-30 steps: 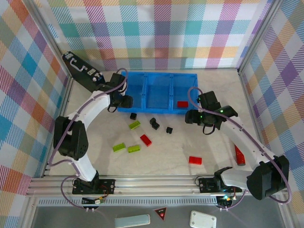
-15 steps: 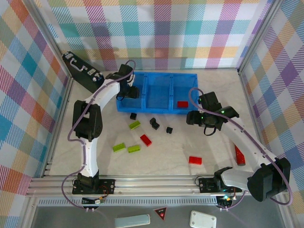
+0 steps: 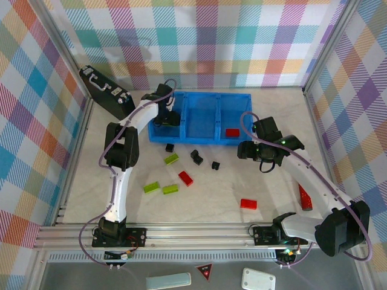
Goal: Sort the legos into containers by color
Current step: Place the lego in the container, then pick up the lego from the bottom-center of the table.
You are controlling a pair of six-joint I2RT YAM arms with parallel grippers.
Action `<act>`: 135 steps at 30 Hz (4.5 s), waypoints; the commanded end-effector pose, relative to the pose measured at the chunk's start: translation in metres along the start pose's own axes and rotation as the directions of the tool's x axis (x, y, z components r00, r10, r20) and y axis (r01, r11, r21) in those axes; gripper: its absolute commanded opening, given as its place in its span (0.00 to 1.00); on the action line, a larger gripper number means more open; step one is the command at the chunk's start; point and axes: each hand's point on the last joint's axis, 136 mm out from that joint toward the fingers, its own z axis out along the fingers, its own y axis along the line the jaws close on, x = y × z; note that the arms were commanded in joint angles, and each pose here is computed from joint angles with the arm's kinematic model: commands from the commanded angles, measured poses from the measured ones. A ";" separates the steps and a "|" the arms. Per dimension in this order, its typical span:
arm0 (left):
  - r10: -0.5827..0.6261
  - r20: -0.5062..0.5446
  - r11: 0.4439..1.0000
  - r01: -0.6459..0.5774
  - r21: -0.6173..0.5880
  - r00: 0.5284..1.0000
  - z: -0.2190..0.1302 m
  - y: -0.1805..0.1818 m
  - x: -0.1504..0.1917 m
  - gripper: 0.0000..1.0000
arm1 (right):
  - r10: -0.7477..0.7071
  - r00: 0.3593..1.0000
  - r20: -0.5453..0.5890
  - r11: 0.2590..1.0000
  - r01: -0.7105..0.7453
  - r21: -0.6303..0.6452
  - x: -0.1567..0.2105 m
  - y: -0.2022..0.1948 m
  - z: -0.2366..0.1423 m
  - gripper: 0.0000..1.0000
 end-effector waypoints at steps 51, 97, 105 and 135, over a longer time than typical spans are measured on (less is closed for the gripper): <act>-0.037 0.091 0.996 0.029 0.082 0.995 -0.075 -0.014 -0.039 0.77 | 0.036 0.999 0.040 0.999 -0.036 -0.019 0.005 -0.002 -0.035 0.71; -0.004 0.075 0.999 0.000 0.050 0.997 -0.174 0.025 0.106 0.77 | 0.171 0.898 -0.405 0.979 -0.109 0.172 0.157 -0.015 0.007 0.72; -0.016 0.044 0.997 0.013 0.079 0.999 -0.162 0.023 0.108 0.77 | 0.196 0.863 -0.465 0.975 -0.121 0.187 0.183 -0.020 0.023 0.73; -0.022 0.020 0.995 0.020 0.100 1.000 -0.156 0.020 0.115 0.75 | 0.228 0.829 -0.510 0.965 -0.123 0.230 0.206 -0.028 0.054 0.74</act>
